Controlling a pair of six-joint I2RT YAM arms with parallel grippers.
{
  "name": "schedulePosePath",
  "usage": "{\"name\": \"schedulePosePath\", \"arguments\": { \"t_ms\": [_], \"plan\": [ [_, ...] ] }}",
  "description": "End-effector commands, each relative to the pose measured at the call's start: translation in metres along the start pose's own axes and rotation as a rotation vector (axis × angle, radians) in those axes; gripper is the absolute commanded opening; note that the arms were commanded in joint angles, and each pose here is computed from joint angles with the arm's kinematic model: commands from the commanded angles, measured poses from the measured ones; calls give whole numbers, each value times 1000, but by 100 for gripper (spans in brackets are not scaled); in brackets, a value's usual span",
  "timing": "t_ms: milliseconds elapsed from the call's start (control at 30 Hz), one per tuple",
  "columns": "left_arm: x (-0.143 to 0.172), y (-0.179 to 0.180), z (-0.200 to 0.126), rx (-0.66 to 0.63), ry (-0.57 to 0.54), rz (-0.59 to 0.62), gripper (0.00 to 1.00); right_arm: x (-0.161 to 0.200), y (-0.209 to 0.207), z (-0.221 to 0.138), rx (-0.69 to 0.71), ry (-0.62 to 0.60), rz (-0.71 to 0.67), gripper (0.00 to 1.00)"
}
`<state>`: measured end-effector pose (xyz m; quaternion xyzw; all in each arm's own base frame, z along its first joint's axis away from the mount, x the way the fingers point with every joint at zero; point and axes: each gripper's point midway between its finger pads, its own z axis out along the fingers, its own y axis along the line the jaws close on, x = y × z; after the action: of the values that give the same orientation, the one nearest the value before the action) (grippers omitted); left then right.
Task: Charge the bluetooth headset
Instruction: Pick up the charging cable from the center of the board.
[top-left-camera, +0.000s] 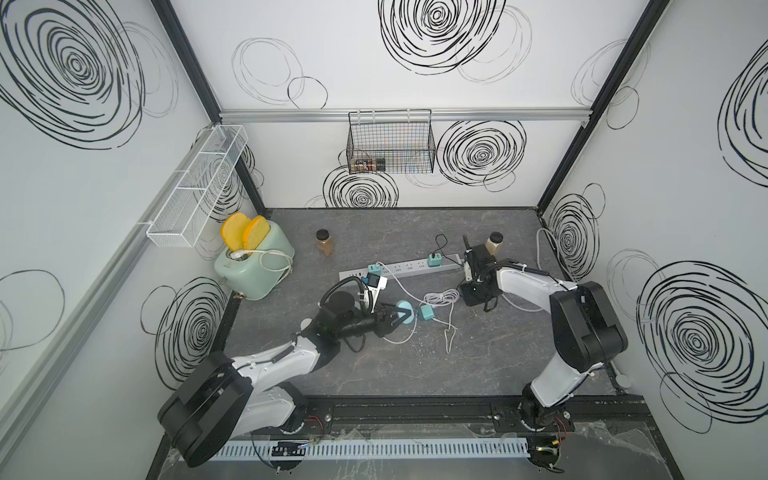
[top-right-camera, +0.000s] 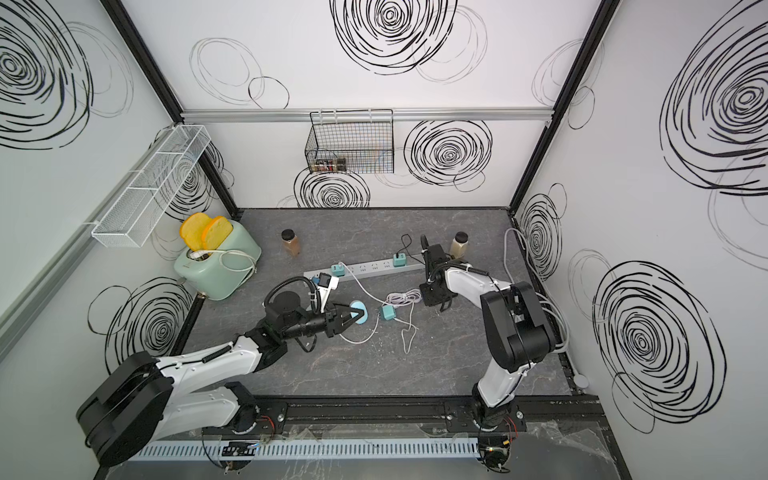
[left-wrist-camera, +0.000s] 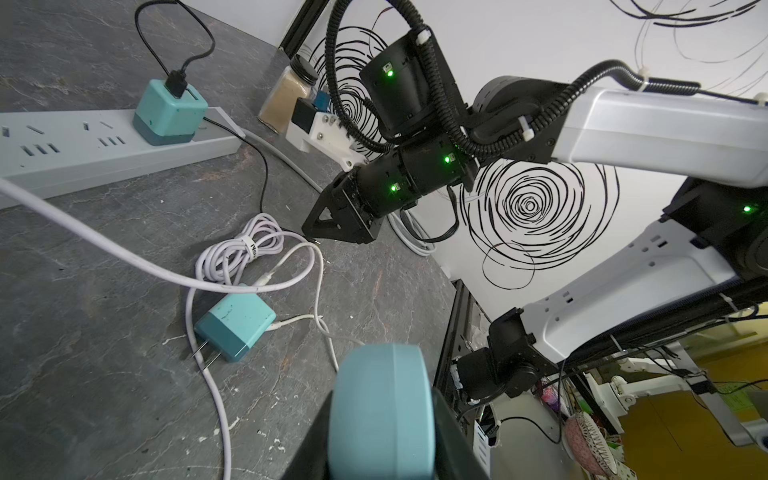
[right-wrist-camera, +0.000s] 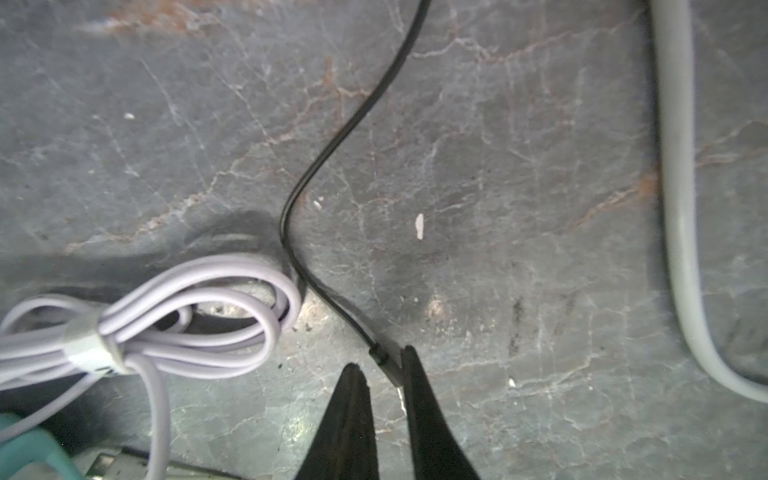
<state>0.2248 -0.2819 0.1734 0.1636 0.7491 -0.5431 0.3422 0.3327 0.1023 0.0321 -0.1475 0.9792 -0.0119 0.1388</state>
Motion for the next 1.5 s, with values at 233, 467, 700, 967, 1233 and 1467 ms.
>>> {"name": "schedulePosePath", "arguments": {
  "t_ms": [233,467,700,967,1233,1467],
  "plan": [
    [-7,-8,1,37,-30,54,20,12,7,13,4,79,-17,23],
    [-6,-7,1,36,-27,55,20,12,7,15,5,83,-16,18],
    [-6,-6,2,33,-26,54,20,13,7,13,8,87,-5,5],
    [-12,-23,-1,121,-61,61,20,-30,36,-39,-196,-163,86,0],
    [-31,-44,-6,249,-135,104,24,-69,74,-128,-592,-547,236,0],
    [-51,-64,-14,407,-203,110,26,-78,100,-207,-836,-811,213,1]
  ]
}}
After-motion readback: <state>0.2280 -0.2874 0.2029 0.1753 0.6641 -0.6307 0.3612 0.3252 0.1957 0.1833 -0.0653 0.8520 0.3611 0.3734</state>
